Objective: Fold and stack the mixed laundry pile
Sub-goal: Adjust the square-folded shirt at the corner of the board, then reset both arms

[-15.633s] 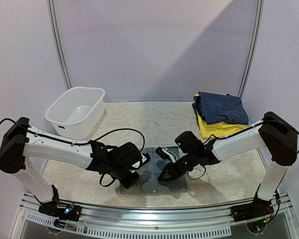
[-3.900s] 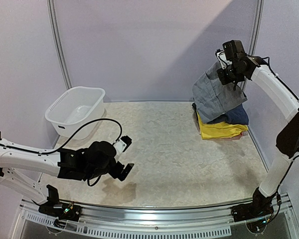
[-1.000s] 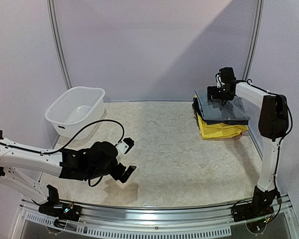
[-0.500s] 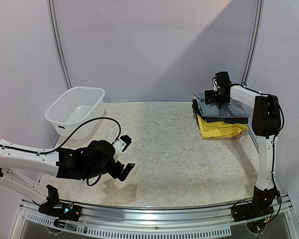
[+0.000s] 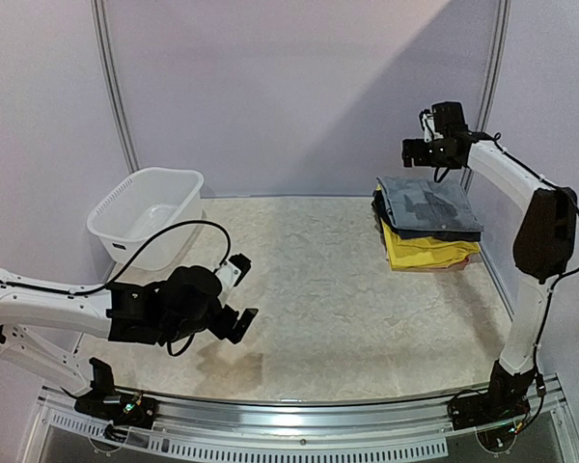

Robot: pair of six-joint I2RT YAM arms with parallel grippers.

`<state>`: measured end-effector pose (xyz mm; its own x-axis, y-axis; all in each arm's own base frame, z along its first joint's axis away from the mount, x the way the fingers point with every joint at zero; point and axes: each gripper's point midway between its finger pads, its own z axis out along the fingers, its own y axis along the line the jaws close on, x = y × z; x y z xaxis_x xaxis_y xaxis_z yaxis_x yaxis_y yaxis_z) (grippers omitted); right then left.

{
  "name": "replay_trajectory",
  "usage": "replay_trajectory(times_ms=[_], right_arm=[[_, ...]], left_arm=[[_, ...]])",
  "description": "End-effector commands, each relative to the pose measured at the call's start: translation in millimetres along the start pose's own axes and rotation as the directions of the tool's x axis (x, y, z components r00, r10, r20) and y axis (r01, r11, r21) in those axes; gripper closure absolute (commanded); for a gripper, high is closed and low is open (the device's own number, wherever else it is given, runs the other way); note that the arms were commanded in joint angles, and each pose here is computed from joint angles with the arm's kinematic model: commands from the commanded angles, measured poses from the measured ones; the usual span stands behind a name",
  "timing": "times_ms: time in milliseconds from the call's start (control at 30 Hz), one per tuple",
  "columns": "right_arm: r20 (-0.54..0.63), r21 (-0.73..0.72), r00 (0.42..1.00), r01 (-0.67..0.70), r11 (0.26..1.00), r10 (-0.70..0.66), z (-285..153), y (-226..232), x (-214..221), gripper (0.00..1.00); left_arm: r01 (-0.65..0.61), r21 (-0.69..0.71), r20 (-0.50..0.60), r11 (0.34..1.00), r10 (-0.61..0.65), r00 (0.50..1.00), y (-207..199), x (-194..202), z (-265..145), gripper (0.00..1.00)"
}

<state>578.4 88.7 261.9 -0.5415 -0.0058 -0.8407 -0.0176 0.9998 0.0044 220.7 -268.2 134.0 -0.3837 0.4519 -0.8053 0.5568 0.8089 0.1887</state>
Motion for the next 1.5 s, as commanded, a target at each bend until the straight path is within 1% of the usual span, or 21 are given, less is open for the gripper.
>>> replay_trajectory(times_ms=[0, 167, 367, 600, 767, 900, 967, 1033, 1167, 1333, 1467], right_arm=[[0.021, -0.119, 1.0, 0.008, 0.993, -0.005, -48.3, 37.7, -7.2, 0.01], [0.043, -0.244, 0.999, 0.015, 0.97, -0.004, -91.5, 76.1, -1.4, 0.01], [0.044, -0.447, 0.999, 0.029, 0.894, -0.01, -146.1, 129.5, 29.4, 0.01], [0.02, -0.602, 1.0, 0.01, 0.798, 0.002, -200.0, 160.4, 73.4, 0.01], [-0.011, -0.658, 1.0, -0.011, 0.753, 0.004, -227.9, 165.6, 108.0, 0.01], [-0.035, -0.679, 0.999, -0.042, 0.733, 0.026, -239.0, 158.8, 135.5, 0.01], [-0.051, -0.674, 0.998, -0.061, 0.736, 0.035, -238.9, 152.3, 153.8, 0.01], [-0.045, -0.669, 0.998, -0.068, 0.74, 0.051, -242.8, 145.3, 162.1, 0.01], [-0.016, -0.664, 0.997, -0.071, 0.744, 0.08, -250.3, 134.8, 170.4, 0.01], [-0.004, -0.683, 0.993, -0.088, 0.725, 0.117, -251.4, 130.5, 188.7, 0.01], [0.011, -0.642, 0.988, -0.113, 0.758, 0.156, -244.0, 117.4, 200.9, 0.01]], left_arm=[[0.02, -0.048, 0.037, 0.999, -0.018, 0.999, 16.6, -20.4, -7.9, 0.0], [0.04, -0.078, 0.069, 0.996, -0.035, 0.997, 29.1, -31.3, -18.5, 0.0], [0.078, -0.115, 0.104, 0.99, -0.066, 0.992, 45.9, -38.7, -29.4, 0.0], [0.124, -0.161, 0.129, 0.979, -0.104, 0.986, 64.3, -38.1, -36.6, 0.0], [0.164, -0.201, 0.135, 0.966, -0.138, 0.981, 78.7, -30.6, -38.2, 0.0], [0.192, -0.216, 0.142, 0.957, -0.164, 0.976, 87.4, -24.8, -39.7, 0.0], [0.2, -0.227, 0.14, 0.953, -0.172, 0.975, 91.7, -20.8, -40.5, 0.0], [0.209, -0.249, 0.138, 0.946, -0.179, 0.974, 97.6, -16.1, -41.8, 0.0], [0.24, -0.278, 0.149, 0.93, -0.206, 0.967, 109.0, -7.7, -45.2, 0.0], [0.274, -0.315, 0.176, 0.909, -0.228, 0.958, 123.5, -1.0, -54.6, 0.0], [0.294, -0.334, 0.192, 0.896, -0.241, 0.951, 132.7, 4.4, -60.6, 0.0]])
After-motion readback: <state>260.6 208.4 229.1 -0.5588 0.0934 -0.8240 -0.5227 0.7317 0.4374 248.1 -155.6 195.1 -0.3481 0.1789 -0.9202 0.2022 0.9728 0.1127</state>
